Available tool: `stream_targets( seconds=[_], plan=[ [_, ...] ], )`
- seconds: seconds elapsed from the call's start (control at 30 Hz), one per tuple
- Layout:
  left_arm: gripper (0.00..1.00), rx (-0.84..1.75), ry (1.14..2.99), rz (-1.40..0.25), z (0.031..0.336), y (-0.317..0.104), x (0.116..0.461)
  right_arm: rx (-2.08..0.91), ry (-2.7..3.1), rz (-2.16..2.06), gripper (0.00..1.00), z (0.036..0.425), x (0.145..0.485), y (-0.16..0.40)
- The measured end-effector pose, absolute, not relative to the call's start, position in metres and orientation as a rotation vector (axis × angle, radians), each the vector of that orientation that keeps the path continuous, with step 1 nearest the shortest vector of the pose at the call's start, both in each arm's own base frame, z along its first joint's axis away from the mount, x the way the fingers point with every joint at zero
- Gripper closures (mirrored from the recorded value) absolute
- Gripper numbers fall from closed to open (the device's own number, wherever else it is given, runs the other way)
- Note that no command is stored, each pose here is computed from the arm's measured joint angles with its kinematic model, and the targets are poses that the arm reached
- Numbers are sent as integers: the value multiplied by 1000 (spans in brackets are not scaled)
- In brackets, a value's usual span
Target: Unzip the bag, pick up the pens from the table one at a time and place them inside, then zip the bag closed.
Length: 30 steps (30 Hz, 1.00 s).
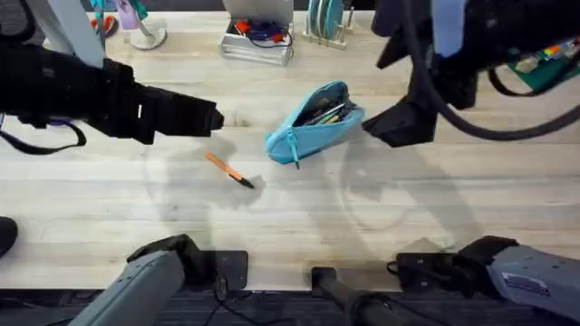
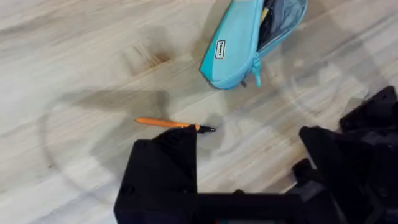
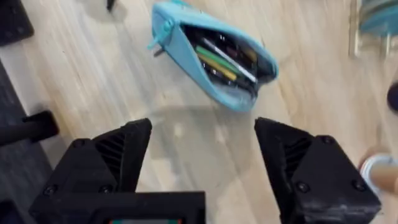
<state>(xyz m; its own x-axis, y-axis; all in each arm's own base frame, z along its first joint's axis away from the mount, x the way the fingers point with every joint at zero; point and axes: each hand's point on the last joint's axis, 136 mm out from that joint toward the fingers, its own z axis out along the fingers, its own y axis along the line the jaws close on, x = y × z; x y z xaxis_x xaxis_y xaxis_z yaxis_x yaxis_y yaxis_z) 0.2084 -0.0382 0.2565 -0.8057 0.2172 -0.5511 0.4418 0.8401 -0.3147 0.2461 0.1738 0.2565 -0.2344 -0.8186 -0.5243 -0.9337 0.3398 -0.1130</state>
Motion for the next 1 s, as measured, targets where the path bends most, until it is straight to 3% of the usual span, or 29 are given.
stream_targets(
  seconds=[0.37,1.0],
  plan=[
    [5,252,2589,-631,254,-34,208,-1357,2284,256,5,260,231,151],
    [6,-408,2746,-436,236,-3,208,-1331,2267,238,5,270,221,144]
  ],
)
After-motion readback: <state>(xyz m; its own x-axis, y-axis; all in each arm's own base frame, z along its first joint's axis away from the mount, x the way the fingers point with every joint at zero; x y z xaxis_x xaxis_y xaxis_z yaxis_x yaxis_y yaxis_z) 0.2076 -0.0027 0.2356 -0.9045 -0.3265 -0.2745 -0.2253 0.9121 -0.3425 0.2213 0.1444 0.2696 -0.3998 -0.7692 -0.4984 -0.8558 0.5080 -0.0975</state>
